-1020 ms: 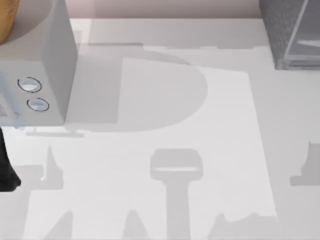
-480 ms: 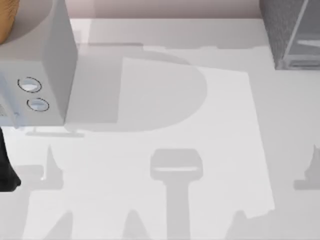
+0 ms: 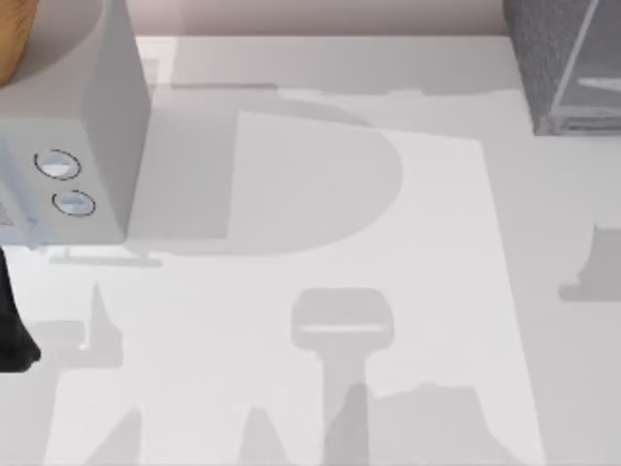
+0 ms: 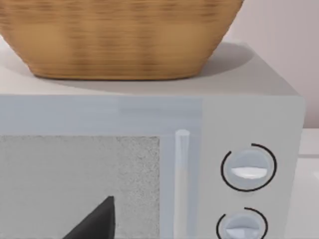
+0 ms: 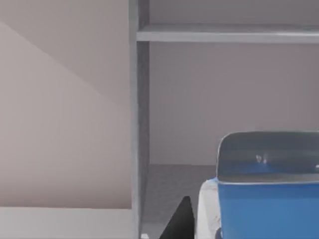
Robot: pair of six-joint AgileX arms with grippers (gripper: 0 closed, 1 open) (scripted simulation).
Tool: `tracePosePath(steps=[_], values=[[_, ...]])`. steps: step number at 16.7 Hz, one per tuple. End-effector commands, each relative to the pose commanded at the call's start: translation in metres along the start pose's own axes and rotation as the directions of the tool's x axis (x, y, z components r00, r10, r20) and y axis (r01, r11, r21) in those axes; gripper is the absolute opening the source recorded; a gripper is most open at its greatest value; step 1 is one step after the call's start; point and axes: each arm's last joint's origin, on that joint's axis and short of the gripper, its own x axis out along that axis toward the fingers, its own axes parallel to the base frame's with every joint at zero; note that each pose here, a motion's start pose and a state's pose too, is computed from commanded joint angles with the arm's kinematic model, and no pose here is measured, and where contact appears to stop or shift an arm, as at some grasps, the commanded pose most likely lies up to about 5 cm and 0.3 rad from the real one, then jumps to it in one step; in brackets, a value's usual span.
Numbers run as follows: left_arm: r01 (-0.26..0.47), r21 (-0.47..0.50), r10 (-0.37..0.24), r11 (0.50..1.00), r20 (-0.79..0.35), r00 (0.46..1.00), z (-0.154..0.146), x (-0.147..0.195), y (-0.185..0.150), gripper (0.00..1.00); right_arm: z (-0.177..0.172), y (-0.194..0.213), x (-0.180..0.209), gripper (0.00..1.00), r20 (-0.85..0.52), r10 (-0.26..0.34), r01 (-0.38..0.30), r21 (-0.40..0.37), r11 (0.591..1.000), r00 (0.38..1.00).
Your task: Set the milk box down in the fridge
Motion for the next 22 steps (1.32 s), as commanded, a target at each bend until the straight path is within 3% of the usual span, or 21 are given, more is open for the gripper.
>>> tracePosePath(steps=[5, 11, 17, 22], values=[[0.0, 0.0, 0.0, 1.0, 0.0, 1.0, 0.0, 0.0, 0.0, 1.0, 0.011, -0.022, 0.093, 0.0, -0.043, -0.009, 0.008, -0.005, 1.0, 0.999], [0.0, 0.0, 0.0, 1.0, 0.0, 1.0, 0.0, 0.0, 0.0, 1.0, -0.072, -0.065, 0.204, 0.0, -0.123, -0.011, 0.013, 0.01, 1.0, 0.992], [0.0, 0.0, 0.0, 1.0, 0.0, 1.0, 0.0, 0.0, 0.0, 1.0, -0.145, -0.094, 0.244, 0.0, -0.112, -0.009, 0.011, 0.014, 1.0, 0.994], [0.0, 0.0, 0.0, 1.0, 0.0, 1.0, 0.0, 0.0, 0.0, 1.0, -0.155, -0.098, 0.248, 0.0, -0.106, -0.009, 0.011, 0.013, 1.0, 0.994]])
